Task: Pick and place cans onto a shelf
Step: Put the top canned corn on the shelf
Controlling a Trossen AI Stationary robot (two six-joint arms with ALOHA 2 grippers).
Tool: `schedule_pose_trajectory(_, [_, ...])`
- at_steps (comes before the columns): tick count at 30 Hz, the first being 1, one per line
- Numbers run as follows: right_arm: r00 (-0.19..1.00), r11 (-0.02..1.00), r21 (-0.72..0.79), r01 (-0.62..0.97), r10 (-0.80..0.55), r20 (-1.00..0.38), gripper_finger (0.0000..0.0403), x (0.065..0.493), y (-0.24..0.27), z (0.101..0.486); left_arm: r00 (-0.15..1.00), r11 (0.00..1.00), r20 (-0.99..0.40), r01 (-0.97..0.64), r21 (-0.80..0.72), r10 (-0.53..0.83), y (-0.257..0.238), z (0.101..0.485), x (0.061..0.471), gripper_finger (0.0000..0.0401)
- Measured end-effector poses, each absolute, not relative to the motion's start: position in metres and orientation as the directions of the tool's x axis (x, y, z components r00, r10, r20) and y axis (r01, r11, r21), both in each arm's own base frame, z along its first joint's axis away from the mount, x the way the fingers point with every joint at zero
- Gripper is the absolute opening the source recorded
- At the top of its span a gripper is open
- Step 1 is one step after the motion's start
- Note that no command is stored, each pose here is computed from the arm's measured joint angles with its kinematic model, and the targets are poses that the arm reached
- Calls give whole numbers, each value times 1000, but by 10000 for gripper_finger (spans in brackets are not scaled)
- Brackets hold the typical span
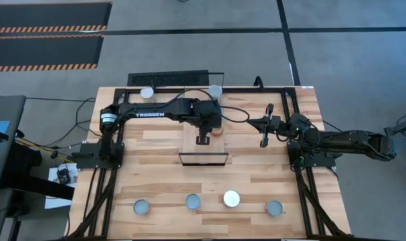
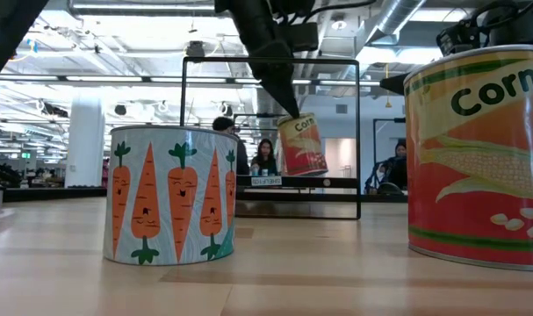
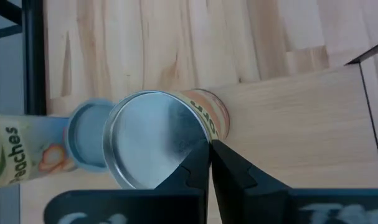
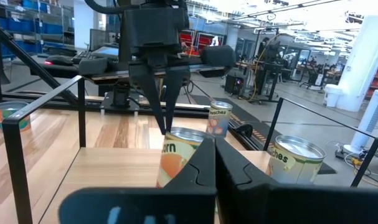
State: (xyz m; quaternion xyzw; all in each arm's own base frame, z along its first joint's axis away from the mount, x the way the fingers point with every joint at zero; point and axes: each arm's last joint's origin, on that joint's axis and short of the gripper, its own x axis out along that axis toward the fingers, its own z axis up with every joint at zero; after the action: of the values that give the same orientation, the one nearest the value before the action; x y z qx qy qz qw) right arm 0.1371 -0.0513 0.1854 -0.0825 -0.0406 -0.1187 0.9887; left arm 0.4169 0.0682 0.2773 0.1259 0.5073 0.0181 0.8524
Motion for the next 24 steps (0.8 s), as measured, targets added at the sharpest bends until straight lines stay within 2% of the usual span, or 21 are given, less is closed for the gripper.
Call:
schedule_pose_trajectory(15, [968, 958, -154, 242, -228, 102, 8, 137, -51, 186, 490, 973, -860, 90, 212, 142, 68, 277, 417, 1])
schedule_pose_trajectory(24, [968, 958, -154, 242, -228, 102, 8, 137, -51, 186, 495, 974, -857, 83, 210, 142, 68, 278, 418, 23])
